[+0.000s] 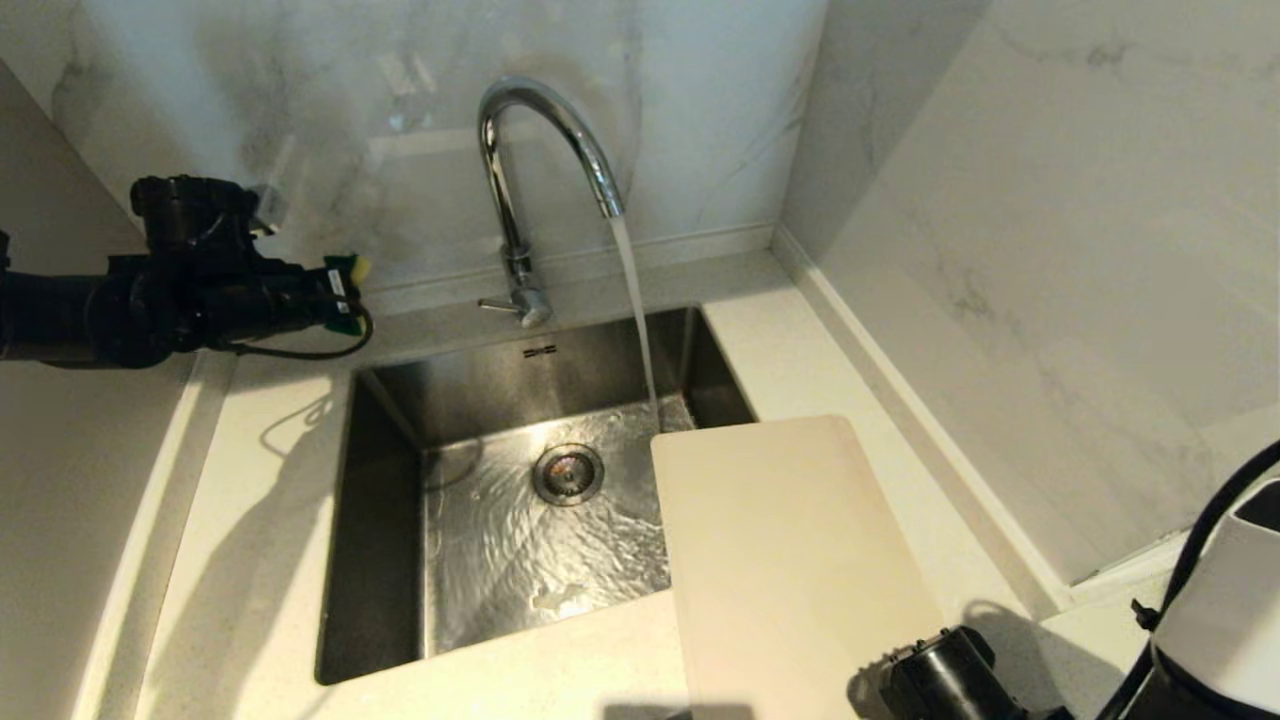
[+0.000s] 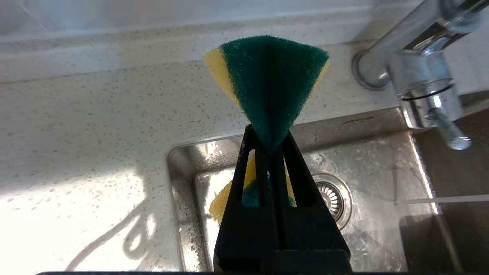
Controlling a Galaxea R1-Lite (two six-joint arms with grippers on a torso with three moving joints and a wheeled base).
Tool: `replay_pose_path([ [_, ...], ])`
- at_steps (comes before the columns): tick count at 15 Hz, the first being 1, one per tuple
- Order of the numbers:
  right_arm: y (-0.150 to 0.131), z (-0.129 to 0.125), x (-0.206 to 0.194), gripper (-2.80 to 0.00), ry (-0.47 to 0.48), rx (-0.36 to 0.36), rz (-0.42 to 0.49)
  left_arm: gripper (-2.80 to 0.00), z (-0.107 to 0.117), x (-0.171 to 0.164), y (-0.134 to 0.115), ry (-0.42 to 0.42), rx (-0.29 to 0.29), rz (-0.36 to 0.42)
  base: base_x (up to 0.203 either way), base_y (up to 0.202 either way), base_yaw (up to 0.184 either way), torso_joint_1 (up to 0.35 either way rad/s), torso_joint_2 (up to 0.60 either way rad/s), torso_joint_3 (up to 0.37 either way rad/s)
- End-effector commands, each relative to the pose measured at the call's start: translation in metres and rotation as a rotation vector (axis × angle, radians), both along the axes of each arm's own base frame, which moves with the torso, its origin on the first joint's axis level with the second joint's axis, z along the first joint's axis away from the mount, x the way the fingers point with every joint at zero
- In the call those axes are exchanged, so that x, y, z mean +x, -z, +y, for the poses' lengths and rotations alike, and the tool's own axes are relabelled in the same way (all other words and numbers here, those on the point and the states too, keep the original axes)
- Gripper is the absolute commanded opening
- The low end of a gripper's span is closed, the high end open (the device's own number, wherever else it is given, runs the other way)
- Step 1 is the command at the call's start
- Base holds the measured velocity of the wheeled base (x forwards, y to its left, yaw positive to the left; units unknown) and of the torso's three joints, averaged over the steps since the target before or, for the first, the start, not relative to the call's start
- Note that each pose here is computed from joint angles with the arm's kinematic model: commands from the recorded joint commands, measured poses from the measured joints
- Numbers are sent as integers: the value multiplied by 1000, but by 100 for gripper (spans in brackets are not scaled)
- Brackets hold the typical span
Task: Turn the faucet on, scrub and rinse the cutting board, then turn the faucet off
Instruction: Put down the cutting board
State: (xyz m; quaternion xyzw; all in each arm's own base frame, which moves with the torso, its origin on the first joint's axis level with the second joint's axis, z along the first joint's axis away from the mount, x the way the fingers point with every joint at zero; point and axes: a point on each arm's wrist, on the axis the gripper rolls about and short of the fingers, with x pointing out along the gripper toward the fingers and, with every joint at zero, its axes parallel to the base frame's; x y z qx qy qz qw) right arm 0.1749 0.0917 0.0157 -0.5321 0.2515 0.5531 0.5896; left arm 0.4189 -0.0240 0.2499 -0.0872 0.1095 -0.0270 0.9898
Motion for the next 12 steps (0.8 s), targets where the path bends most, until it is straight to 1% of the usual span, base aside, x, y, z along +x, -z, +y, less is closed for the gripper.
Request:
replay_pose_path([
  [1, -18, 0, -4, 0, -14, 40, -83, -280, 1, -16, -19, -3, -2, -39, 0, 0, 0, 0, 0, 0],
  [3, -27, 0, -8, 0, -24, 62, -127, -280, 1, -26, -28, -3, -1, -41, 0, 0, 0, 0, 0, 0],
  [7, -42, 0, -10, 0, -28, 98, -194, -280, 2, -39, -35, -8, 2, -48, 0, 0, 0, 0, 0, 0],
  [8, -45, 1, -8, 0, -32, 117, -207, -280, 2, -39, -36, -11, 3, -50, 0, 0, 0, 0, 0, 0],
  [10, -54, 4, -5, 0, -62, 186, -225, -280, 2, -43, -38, -10, 3, -46, 0, 0, 0, 0, 0, 0],
  [12, -67, 6, 0, 0, -66, 221, -279, -280, 2, -47, -41, -9, 3, -47, 0, 0, 0, 0, 0, 0],
])
